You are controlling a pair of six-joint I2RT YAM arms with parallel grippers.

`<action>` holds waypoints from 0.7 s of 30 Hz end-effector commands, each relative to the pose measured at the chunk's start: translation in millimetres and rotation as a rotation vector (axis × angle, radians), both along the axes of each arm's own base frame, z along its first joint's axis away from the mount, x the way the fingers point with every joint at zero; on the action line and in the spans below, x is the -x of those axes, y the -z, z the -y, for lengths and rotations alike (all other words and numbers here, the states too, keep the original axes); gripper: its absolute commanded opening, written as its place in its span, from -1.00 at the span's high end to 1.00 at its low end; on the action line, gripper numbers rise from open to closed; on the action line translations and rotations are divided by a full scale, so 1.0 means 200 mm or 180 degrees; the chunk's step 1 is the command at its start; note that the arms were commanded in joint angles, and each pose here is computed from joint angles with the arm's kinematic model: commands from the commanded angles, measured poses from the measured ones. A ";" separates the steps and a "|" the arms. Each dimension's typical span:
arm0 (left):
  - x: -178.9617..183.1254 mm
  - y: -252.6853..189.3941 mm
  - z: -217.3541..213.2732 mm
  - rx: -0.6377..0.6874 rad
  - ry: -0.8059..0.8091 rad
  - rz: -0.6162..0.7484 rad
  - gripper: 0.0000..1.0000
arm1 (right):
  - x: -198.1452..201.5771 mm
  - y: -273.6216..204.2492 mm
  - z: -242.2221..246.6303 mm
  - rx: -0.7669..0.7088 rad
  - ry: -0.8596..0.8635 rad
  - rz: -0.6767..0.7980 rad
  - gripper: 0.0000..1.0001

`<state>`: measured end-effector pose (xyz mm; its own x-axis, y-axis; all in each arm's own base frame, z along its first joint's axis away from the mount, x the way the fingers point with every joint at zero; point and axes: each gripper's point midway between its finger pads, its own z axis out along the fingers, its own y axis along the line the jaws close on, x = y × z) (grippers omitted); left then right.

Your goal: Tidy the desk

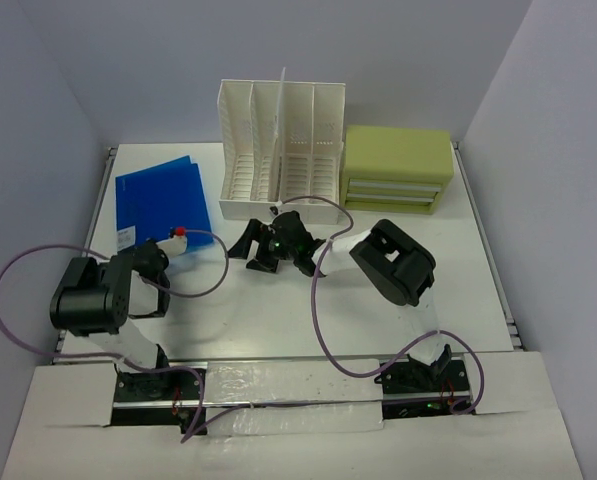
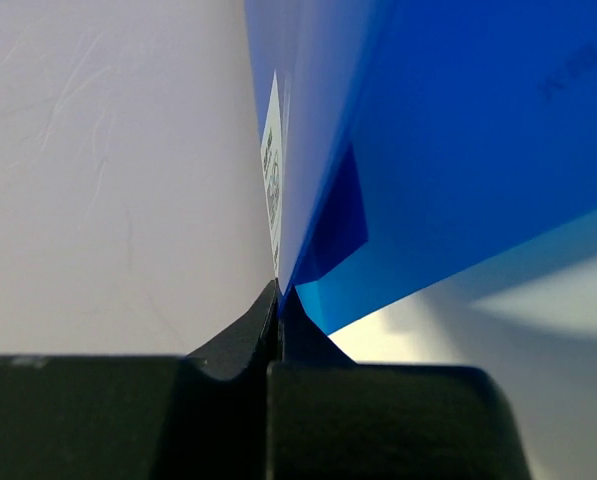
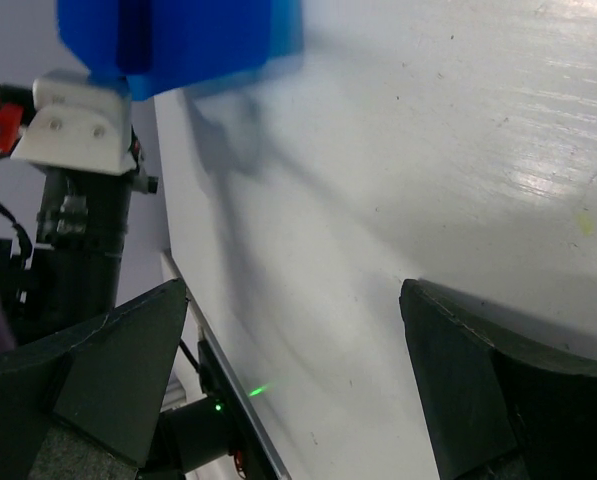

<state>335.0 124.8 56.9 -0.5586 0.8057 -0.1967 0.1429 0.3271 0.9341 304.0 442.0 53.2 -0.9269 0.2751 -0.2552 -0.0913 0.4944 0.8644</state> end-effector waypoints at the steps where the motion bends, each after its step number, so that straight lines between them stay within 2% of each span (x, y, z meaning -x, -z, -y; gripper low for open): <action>1: 0.10 -0.01 0.07 0.0294 0.0206 0.0020 1.00 | -0.02 -0.20 -0.04 -0.0262 -0.0037 0.0245 -0.90; 5: 0.19 -0.02 0.10 0.0413 0.0268 -0.0031 1.00 | -0.02 -0.23 -0.05 -0.0299 -0.0025 0.0232 -0.93; 7: 0.25 0.03 0.12 0.0493 0.0284 -0.0233 1.00 | -0.01 -0.24 -0.06 -0.0333 -0.0027 0.0230 -0.94; 13: 0.38 -0.04 0.18 0.0695 0.0459 -0.0282 1.00 | 0.06 -0.27 -0.12 -0.0567 -0.0068 0.0117 -1.00; 21: 0.53 0.11 0.18 0.0680 0.0421 -0.0636 1.00 | 0.15 -0.25 -0.24 -0.0635 -0.0107 0.0010 -1.00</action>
<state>252.7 92.5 74.3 -0.4623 0.8285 -0.3160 0.2471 0.4626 0.8514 279.7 472.1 78.9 -0.9371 0.2777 -0.2116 -0.0923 0.3874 0.9173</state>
